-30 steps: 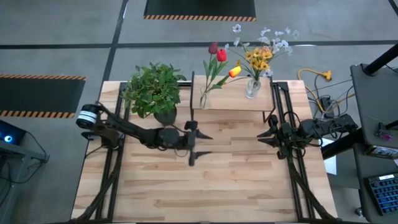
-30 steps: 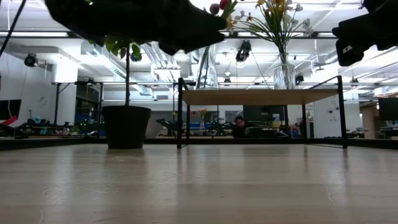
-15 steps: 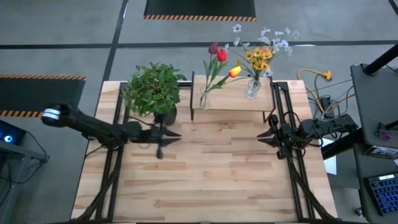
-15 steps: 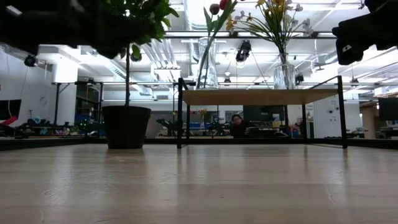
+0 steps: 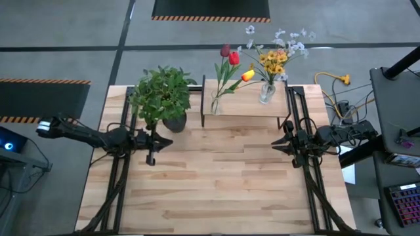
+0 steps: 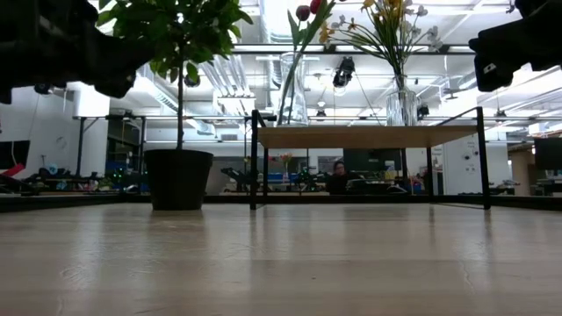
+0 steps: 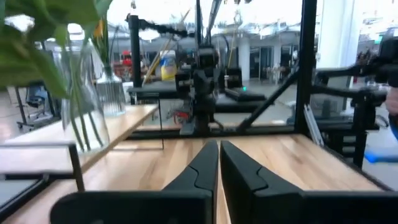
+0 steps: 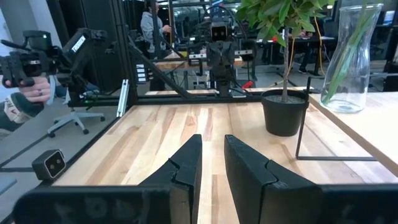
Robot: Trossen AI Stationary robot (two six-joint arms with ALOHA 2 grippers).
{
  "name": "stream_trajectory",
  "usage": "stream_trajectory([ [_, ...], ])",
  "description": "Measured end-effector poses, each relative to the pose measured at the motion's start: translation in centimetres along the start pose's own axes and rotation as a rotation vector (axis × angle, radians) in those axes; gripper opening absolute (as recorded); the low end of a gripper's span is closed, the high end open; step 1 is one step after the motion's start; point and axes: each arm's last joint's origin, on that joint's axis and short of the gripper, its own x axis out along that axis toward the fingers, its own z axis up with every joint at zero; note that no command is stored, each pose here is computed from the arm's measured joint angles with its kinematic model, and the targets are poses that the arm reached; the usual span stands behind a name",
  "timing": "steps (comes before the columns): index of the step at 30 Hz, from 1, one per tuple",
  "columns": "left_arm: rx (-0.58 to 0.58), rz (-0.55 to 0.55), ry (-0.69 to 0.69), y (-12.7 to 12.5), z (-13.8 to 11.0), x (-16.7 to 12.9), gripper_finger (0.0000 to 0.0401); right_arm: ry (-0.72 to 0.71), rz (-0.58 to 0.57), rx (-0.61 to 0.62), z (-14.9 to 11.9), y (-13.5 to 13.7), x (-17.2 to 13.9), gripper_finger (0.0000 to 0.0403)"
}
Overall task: Pick and place flowers into a vace then onto a shelf
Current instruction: Return to Home Position
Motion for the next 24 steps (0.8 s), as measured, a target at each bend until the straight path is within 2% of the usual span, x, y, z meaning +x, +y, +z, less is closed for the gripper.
stream_trajectory([
  [3, -0.015, 0.001, 0.051, 0.0, -0.4, -0.1, 0.0, 0.001, -0.002, -0.019, 0.0, 0.0, 0.0, 0.0061],
  [6, -0.038, 0.002, 0.044, 0.0, -0.2, -0.2, 0.0, 0.009, -0.021, -0.023, -0.1, -0.1, 0.0, 0.0061],
  [8, 0.001, 0.004, 0.056, 0.1, -0.3, -0.3, 0.0, 0.013, -0.032, -0.028, -0.2, -0.1, -0.1, 0.0061],
  [10, 0.042, 0.053, 0.052, 0.3, -0.2, -0.6, 0.0, 0.025, -0.032, -0.04, -0.2, -0.1, -0.2, 0.0061],
  [13, 0.043, 0.111, 0.02, 0.6, 0.3, -1.0, 0.0, 0.059, -0.036, -0.039, 0.4, -0.2, -0.6, 0.0061],
  [18, -0.045, 0.084, 0.056, 0.6, -0.1, -1.8, 0.0, 0.031, -0.044, -0.033, 0.8, -0.2, -0.7, 0.0061],
  [20, -0.079, 0.085, 0.101, 0.6, -0.5, -2.1, 0.0, 0.013, -0.073, -0.035, 0.2, -0.2, -0.3, 0.0061],
  [24, -0.095, 0.085, 0.085, 0.6, -0.4, -2.3, 0.0, -0.075, -0.059, -0.024, -0.9, -0.2, 0.5, 0.0061],
])
